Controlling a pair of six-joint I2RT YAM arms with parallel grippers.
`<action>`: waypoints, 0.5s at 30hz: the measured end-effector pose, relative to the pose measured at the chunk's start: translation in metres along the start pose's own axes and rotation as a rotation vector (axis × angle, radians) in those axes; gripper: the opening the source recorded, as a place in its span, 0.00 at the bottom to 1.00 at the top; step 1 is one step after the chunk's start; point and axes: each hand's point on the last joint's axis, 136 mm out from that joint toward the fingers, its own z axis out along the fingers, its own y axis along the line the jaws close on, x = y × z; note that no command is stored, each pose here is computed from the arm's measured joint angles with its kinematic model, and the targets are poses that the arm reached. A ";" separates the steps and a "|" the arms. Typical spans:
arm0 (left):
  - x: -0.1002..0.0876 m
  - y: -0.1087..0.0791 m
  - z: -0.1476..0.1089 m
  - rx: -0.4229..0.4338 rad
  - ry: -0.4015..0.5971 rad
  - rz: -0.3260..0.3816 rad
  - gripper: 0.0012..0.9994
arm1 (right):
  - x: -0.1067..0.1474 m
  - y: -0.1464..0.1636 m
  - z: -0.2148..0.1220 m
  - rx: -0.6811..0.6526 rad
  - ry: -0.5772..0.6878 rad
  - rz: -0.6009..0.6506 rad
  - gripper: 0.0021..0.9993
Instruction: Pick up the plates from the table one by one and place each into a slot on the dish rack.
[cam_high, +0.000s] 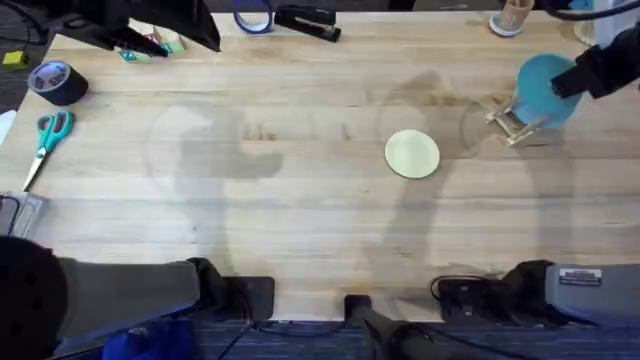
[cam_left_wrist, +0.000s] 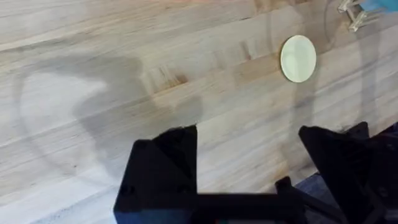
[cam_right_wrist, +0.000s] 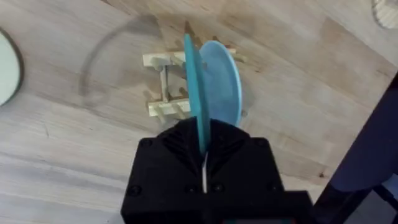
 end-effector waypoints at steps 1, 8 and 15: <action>0.000 0.000 0.000 0.000 0.000 0.000 1.00 | 0.000 0.000 0.003 -0.006 0.005 0.000 0.03; 0.000 0.000 0.000 0.000 0.000 0.000 0.99 | 0.005 -0.003 0.007 -0.010 0.017 0.015 0.03; 0.000 0.000 0.000 0.000 0.000 0.000 1.00 | 0.016 -0.013 0.007 0.001 0.029 0.052 0.03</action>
